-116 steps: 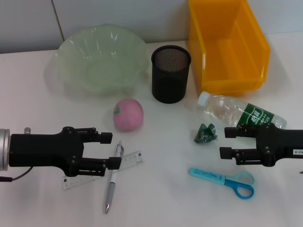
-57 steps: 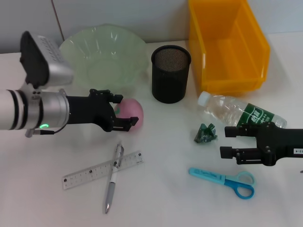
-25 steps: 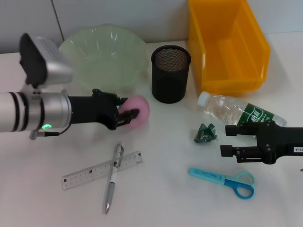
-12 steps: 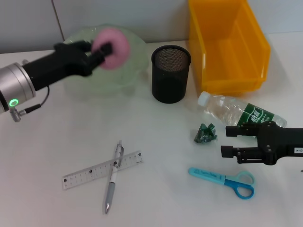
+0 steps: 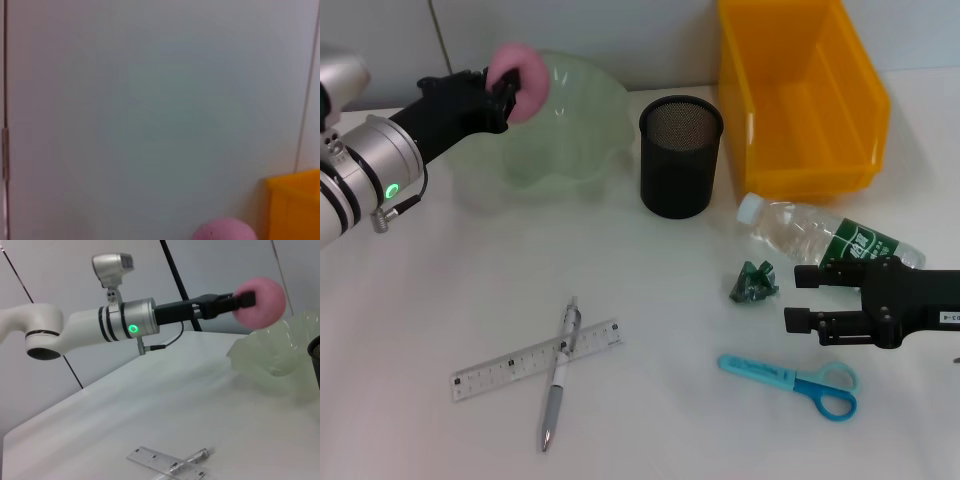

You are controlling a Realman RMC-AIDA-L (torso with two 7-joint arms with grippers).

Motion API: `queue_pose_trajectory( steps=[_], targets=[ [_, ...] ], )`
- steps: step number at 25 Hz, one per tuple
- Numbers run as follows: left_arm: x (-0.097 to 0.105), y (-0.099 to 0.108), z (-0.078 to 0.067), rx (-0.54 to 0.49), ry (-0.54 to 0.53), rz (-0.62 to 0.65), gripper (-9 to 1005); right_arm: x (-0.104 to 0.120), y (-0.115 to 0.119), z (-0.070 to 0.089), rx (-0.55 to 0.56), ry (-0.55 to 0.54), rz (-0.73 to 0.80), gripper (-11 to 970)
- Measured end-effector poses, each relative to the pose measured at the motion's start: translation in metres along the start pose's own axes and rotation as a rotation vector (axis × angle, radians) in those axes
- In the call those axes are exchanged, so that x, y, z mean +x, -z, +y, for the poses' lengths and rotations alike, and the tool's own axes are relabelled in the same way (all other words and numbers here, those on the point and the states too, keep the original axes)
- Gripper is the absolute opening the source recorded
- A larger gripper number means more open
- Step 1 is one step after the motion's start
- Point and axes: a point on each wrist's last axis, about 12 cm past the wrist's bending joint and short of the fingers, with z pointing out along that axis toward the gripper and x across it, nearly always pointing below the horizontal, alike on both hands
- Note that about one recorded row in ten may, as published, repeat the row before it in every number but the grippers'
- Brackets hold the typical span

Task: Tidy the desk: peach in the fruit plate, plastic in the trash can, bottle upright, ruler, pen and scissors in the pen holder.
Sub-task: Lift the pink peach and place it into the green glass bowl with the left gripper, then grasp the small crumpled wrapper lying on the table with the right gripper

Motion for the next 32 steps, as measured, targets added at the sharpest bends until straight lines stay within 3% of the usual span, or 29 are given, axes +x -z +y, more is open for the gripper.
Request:
queue_pose_trajectory(
  steps=[6,15,26,30,32],
  targets=[
    [-0.0003,-0.0078,-0.0042,0.008,-0.052,0.047,172,0.0004,0.0000,-0.0001,0.002,-0.001,0.000,758],
    [0.0000,-0.0078,-0.0034,0.001,-0.050,0.050,225,0.0005,0.0008,-0.0004,0.004,0.000,0.001,757],
    [-0.0006,-0.0080,-0.0025,-0.006,-0.042,0.048,677,0.0002,0.0008,-0.0005,0.005,0.001,0.002,757],
    [-0.0019,-0.0083,-0.0021,-0.007,-0.041,0.044,812,-0.0001,0.0006,-0.0007,0.005,0.002,0.001,758],
    [-0.0020,-0.0083,-0.0021,-0.007,-0.041,0.044,812,-0.0002,0.0006,-0.0007,0.004,0.003,0.001,758]
  ],
)
